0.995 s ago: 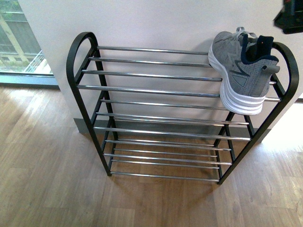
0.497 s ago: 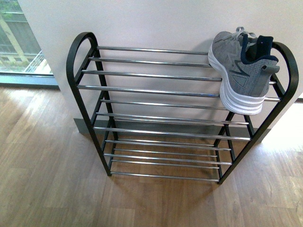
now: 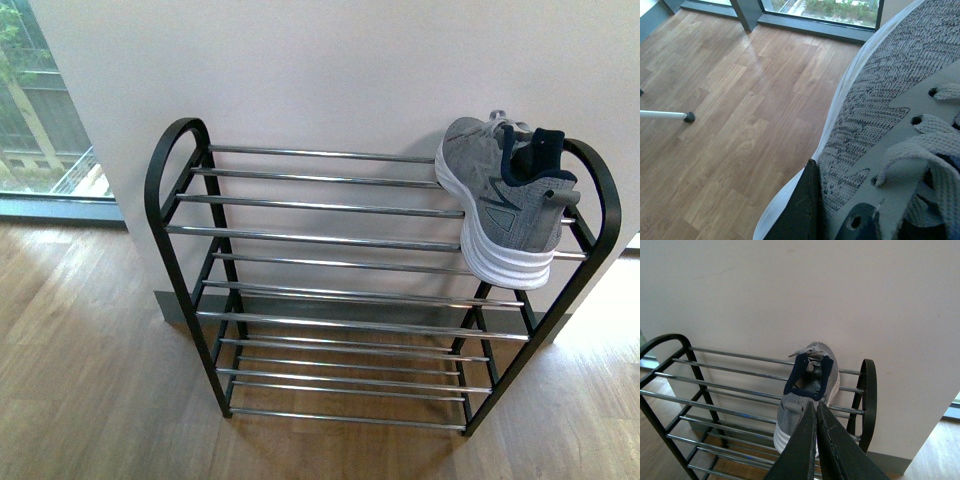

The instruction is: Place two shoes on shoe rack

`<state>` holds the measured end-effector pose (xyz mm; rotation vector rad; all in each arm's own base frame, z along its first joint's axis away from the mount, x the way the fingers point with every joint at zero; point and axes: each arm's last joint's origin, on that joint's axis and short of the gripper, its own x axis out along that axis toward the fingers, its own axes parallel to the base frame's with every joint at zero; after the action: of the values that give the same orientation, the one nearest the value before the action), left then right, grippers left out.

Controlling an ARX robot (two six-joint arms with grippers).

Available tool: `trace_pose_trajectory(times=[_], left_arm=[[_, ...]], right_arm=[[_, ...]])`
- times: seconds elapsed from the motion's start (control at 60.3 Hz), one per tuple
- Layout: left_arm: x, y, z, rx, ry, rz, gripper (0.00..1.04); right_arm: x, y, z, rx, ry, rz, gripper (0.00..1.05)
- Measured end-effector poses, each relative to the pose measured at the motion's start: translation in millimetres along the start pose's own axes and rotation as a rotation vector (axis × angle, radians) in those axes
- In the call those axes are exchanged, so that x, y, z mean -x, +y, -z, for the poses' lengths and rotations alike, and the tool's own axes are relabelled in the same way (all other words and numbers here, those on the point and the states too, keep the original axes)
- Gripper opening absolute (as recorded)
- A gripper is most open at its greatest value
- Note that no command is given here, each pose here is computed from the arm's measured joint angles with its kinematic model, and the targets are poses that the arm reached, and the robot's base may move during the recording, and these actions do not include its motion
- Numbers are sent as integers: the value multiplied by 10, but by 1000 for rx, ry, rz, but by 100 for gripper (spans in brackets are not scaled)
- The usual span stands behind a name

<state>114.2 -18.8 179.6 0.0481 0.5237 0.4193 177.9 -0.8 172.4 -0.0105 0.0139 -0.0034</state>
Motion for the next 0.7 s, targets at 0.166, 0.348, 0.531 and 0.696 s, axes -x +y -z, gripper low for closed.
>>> trace_pose_trajectory(times=[0.166, 0.348, 0.531, 0.696], left_arm=[[0, -1, 0, 0, 1, 3, 2], [0, 0, 0, 0, 0, 1, 2], [0, -1, 0, 0, 1, 2, 2], [0, -1, 0, 0, 1, 3, 2]], right_arm=[[131, 2, 116, 0, 6, 0, 2], [246, 2, 104, 0, 0, 0, 2], [344, 2, 69, 0, -11, 0, 2], [417, 2, 36, 0, -21, 0, 2]])
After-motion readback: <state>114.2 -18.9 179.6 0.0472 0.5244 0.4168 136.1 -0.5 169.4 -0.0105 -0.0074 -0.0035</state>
